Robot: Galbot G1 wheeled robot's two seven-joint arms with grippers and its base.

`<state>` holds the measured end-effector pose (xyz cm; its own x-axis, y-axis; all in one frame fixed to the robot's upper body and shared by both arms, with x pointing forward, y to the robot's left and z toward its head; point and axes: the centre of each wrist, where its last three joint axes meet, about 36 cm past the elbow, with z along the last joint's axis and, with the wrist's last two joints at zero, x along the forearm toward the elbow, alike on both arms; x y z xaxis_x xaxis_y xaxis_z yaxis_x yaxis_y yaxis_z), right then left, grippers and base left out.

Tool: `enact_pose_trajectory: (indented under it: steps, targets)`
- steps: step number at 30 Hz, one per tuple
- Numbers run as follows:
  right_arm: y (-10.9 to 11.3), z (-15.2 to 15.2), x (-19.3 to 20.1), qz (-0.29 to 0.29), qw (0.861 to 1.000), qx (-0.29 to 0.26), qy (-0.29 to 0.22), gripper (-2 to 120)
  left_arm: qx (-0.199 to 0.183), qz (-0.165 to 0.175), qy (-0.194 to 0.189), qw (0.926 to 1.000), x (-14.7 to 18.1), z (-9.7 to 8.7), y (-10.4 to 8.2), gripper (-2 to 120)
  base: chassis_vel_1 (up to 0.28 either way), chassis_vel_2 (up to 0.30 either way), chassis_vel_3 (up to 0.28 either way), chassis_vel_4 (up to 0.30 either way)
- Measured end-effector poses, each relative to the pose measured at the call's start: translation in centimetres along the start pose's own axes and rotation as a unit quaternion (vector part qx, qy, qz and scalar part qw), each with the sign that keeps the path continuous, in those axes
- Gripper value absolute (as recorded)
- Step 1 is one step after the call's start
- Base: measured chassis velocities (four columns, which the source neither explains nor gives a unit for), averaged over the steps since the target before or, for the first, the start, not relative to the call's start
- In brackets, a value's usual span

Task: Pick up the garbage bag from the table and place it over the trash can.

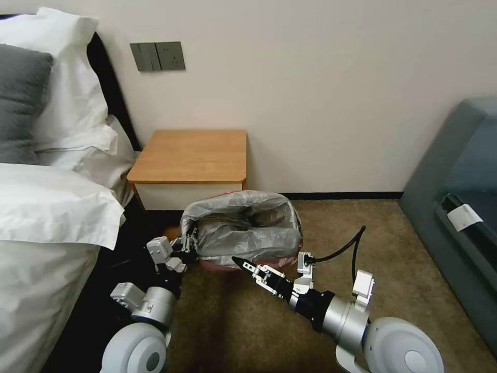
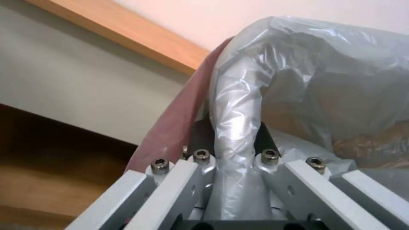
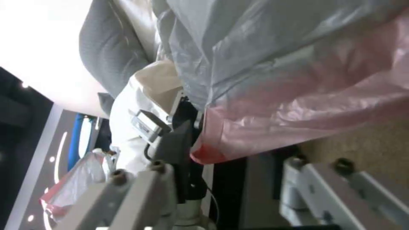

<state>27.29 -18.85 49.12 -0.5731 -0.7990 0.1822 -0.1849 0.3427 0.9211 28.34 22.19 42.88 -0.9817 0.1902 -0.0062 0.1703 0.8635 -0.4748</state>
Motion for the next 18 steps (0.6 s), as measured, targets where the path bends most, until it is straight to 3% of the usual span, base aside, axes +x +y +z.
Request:
enact_pose_trajectory:
  steps: [7,18]
  targets:
    - [-0.5,-0.2,0.1,0.013,1.0,0.002,-0.003,3,0.001,0.003,0.0,1.0,0.0,0.2,-0.3,5,0.0,0.0,0.0,0.0]
    - [-1.6,0.8,-0.7,0.038,0.998,0.036,0.016,0,0.002,0.006,-0.002,1.0,0.0,0.1,-0.6,5,0.0,0.0,0.0,0.0]
